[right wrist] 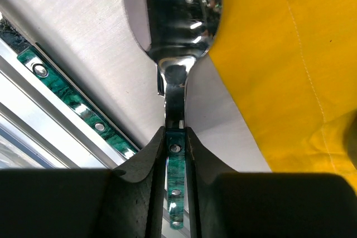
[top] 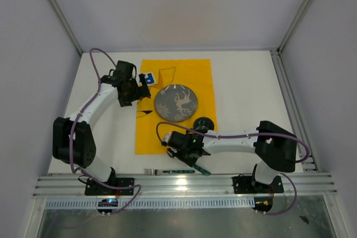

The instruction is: Set the dinner table for one person

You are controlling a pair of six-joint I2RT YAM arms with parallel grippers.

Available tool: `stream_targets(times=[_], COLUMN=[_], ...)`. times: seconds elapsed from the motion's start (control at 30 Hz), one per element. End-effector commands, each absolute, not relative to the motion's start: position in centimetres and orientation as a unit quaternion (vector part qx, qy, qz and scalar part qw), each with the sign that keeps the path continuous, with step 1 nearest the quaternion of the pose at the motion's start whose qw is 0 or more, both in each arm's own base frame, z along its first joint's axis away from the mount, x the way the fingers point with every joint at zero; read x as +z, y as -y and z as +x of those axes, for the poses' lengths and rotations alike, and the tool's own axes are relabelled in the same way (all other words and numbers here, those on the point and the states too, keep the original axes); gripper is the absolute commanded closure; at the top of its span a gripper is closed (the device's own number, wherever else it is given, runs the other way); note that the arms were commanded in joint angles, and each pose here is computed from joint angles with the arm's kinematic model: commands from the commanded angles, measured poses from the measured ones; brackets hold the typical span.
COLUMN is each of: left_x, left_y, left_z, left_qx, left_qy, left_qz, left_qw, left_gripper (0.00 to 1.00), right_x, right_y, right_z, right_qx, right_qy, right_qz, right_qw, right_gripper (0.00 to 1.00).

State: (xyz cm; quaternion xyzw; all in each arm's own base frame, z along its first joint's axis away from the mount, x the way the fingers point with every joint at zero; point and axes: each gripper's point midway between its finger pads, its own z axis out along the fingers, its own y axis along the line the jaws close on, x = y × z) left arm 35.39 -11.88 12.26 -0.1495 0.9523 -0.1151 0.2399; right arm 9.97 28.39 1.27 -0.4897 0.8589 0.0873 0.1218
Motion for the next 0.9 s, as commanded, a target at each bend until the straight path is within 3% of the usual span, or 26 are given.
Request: stream_targets(times=[0.0, 0.37, 0.87], left_x=[14.0, 14.0, 13.3], left_y=[11.6, 12.1, 13.0], left_z=[35.7, 36.6, 37.3], left_qx=[-0.119, -0.127, -0.141], left_qy=[-0.946, -0.945, -0.945], left_qz=[-0.145, -0.148, -0.155], left_qw=[0.266, 0.263, 0.252], left_gripper=[0.02, 0.02, 0.02], right_x=[1.0, 2.0, 8.1], right_y=[-28.0, -27.9, -29.9], right_z=[9.5, 9.6, 11.5], right_qx=[0.089, 0.096, 0.124], right_qy=[-0.859, -0.858, -0.844], right_qz=[-0.492, -0.487, -0.478], right_qw=[0.115, 0.13, 0.207], right_gripper=[0.82, 0.87, 0.91])
